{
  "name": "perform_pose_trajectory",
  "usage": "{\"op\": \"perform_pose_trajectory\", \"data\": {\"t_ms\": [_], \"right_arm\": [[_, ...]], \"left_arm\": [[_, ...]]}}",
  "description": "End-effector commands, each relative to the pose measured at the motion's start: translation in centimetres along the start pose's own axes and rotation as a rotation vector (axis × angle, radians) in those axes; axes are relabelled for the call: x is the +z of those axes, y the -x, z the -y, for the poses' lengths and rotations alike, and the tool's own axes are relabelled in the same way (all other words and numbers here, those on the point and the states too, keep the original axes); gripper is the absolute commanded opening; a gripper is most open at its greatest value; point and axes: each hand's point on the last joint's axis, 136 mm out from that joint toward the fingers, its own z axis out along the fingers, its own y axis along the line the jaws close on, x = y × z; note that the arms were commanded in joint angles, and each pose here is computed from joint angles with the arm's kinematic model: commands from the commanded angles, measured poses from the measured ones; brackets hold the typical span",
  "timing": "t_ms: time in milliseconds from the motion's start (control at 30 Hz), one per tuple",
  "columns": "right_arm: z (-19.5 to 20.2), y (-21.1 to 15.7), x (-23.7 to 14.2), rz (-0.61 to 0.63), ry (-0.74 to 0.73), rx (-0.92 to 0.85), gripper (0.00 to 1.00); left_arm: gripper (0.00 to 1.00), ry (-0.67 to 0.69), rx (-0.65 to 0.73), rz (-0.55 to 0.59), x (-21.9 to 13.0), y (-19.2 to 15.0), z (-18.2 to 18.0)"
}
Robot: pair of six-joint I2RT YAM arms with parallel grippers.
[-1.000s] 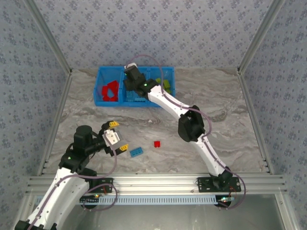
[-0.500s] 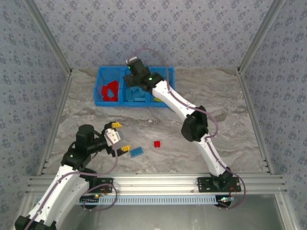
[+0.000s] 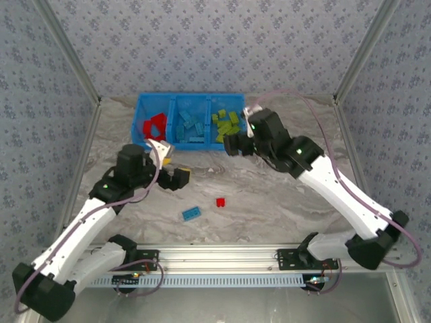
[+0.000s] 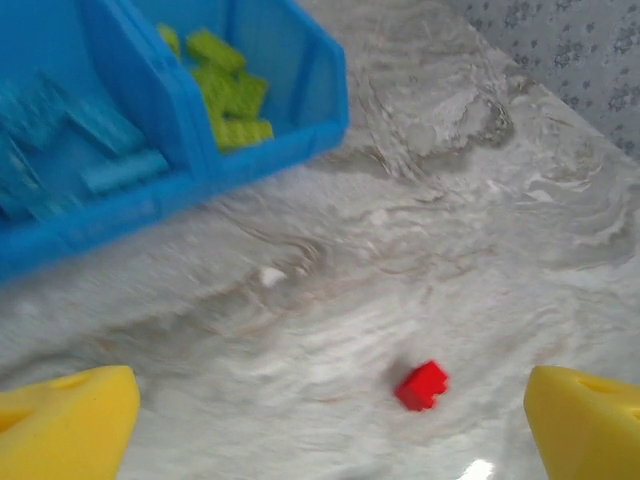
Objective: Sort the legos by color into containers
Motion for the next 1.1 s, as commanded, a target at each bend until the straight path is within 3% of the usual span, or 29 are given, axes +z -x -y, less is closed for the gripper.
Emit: {"op": "perform_pose_trajectory", "data": {"t_ms": [0,267,467,767,1067], "right_arm": [[2.4,-6.4,-0.9,-0.178,-0.054,0.196,0.95],[8.3,-13.0,-5.0,-0.222,-0.206,0.469,0.98],[9.6,-13.8,-5.4,-0.177,-0.224,0.548,0.99],[9.9,-14.5,-4.7,-0.209,-0.236,0.554,1.00],[9.9,-14.8,-4.4,-0.214,-0.232,0.560,1.00]], "left_arm": [[0.97,0.099,-0.274,-0.039,2.4,-1.9,0.3],[0.90,0.260,-0.441,-0.253,8.6,-6.8,4.6],[0.77,0.387,-0.426,-0.472,12.5,-10.2,5.9],[0.75,0.400,-0.425,-0.615,16.1,-13.9,6.4],[0.46,0.422,-0.402,-0.683,16.6,-15.7,6.0]]}}
